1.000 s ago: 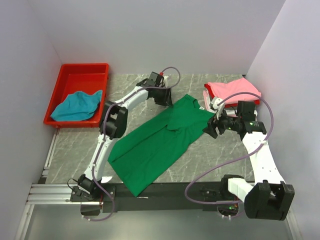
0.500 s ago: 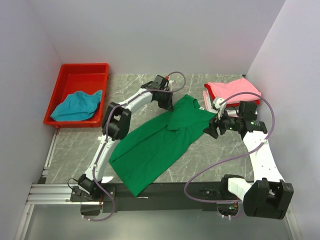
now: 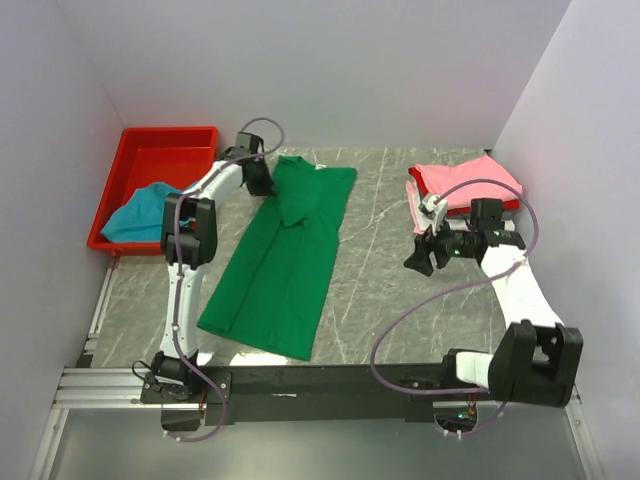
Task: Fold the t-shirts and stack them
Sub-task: Fold the tshirt
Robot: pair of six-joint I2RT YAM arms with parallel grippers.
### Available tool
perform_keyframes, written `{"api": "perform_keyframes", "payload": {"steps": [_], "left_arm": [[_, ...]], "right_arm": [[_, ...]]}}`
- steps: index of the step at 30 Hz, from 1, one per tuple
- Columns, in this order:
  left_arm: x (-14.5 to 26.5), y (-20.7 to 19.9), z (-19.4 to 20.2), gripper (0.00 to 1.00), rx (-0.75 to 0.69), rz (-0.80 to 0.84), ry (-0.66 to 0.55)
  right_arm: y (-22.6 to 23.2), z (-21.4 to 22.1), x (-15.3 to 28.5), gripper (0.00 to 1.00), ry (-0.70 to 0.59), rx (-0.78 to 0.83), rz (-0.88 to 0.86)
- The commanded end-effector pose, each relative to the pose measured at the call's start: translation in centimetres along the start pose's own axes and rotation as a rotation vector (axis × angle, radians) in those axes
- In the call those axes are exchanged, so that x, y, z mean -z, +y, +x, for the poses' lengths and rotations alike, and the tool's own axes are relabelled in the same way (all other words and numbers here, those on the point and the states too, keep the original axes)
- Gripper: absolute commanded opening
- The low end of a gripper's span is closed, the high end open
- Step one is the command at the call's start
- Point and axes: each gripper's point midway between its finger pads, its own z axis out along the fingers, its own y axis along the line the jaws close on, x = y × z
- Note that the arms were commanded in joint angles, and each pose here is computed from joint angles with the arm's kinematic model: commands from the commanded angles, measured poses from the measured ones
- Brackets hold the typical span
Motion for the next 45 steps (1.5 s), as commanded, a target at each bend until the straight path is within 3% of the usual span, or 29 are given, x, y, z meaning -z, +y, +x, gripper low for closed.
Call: {"api": "perform_keyframes", "payload": {"steps": [1, 4, 5, 6, 7, 8, 9, 10, 12, 13, 15, 16, 20, 21, 22, 25, 32, 35, 42, 45], "left_arm": [[0.9, 2.0, 0.0, 0.0, 0.078, -0.127, -0.038], [1.9, 0.4, -0.3, 0.13, 0.094, -0.028, -0.036], [2.7, -0.4, -0.7, 0.27, 0.08, 0.009, -0.046], [3.4, -1.5, -1.7, 0.34, 0.066, 0.056, -0.089], [5.8, -2.6, -2.1, 0.5, 0.042, 0.108, -0.115], [7.3, -3.6, -3.0, 0.56, 0.024, 0.149, -0.157], [9.0, -4.4, -3.8, 0.61, 0.002, 0.182, -0.201], [13.1, -6.3, -6.0, 0.65, -0.028, 0.239, -0.304], [16.5, -6.6, -6.8, 0.7, -0.066, 0.246, -0.377], [20.9, -7.7, -8.2, 0.7, -0.088, 0.274, -0.467], [24.4, -6.9, -8.4, 0.73, -0.125, 0.234, -0.545], [28.0, -6.6, -8.2, 0.78, -0.146, 0.236, -0.609], [35.7, -4.2, -5.5, 0.95, -0.156, 0.235, -0.766], [39.7, -3.6, -4.9, 0.97, -0.151, 0.243, -0.855], [38.7, -1.9, -3.1, 0.99, -0.145, 0.218, -0.836], [40.9, -0.3, 0.7, 0.99, -0.148, 0.257, -0.874], [41.8, 1.0, 7.6, 0.99, -0.109, 0.374, -0.816], [42.3, 1.2, 9.1, 0.99, -0.086, 0.41, -0.813], [43.0, 1.3, 10.0, 0.99, -0.094, 0.42, -0.808], [42.5, 1.2, 10.4, 0.99, -0.108, 0.423, -0.778]], "right_arm": [[-2.1, -2.0, -0.8, 0.72, -0.01, -0.043, 0.045], [-3.3, -3.6, -3.0, 0.72, -0.005, -0.123, 0.046], [-4.6, -4.1, -4.2, 0.72, -0.012, -0.156, 0.072], [-5.4, -4.3, -4.9, 0.72, -0.003, -0.268, 0.119], [-5.0, -6.1, -6.4, 0.72, -0.014, -0.279, 0.114], [-5.6, -7.6, -7.4, 0.72, -0.051, -0.298, 0.123], [-5.7, -7.4, -9.4, 0.72, -0.039, -0.43, 0.111], [-6.0, -9.4, -10.6, 0.72, -0.064, -0.45, 0.132], [-6.7, -10.1, -14.1, 0.72, -0.072, -0.565, 0.125], [-7.7, -12.0, -14.9, 0.72, -0.106, -0.581, 0.14], [-8.5, -11.7, -18.1, 0.72, -0.085, -0.685, 0.135], [-9.4, -13.8, -18.6, 0.72, -0.117, -0.695, 0.14], [-12.3, -11.4, -22.9, 0.69, -0.039, -0.865, 0.217], [-12.4, -11.2, -23.4, 0.69, -0.035, -0.898, 0.224], [-12.7, -11.2, -23.8, 0.69, -0.039, -0.907, 0.223], [-12.7, -11.0, -25.4, 0.69, -0.044, -0.922, 0.221], [-12.6, -9.2, -29.4, 0.62, 0.018, -1.013, 0.183], [-12.7, -8.4, -30.2, 0.53, 0.037, -1.059, 0.18], [-15.0, -8.7, -28.6, 0.07, -0.01, -1.053, 0.258], [-17.4, -10.1, -26.8, 0.0, -0.059, -1.017, 0.303]]}}
